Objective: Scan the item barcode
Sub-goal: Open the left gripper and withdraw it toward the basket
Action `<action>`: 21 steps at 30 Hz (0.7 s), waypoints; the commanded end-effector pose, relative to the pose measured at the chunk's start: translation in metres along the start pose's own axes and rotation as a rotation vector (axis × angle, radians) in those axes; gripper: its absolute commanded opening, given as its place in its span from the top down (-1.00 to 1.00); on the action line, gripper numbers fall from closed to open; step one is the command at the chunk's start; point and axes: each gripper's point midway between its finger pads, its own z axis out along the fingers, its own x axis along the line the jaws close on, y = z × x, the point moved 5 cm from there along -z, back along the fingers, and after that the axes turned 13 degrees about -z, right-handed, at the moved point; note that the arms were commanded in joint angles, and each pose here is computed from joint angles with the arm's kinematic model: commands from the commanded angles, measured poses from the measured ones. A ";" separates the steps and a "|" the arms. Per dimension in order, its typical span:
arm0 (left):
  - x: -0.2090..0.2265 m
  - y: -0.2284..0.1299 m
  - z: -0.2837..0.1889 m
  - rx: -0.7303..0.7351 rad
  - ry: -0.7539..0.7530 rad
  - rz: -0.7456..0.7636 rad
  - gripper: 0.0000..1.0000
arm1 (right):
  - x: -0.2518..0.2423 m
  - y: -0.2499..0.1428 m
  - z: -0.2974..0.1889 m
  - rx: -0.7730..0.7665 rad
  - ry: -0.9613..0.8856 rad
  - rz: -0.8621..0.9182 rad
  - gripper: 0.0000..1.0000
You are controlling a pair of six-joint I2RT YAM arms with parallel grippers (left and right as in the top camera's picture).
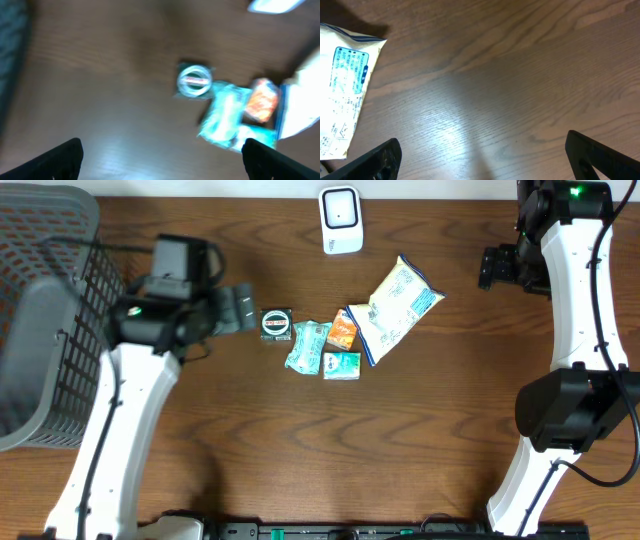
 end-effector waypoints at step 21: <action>0.125 -0.007 -0.037 0.039 0.314 -0.479 -0.95 | -0.005 0.001 -0.011 -0.034 -0.011 0.026 -0.99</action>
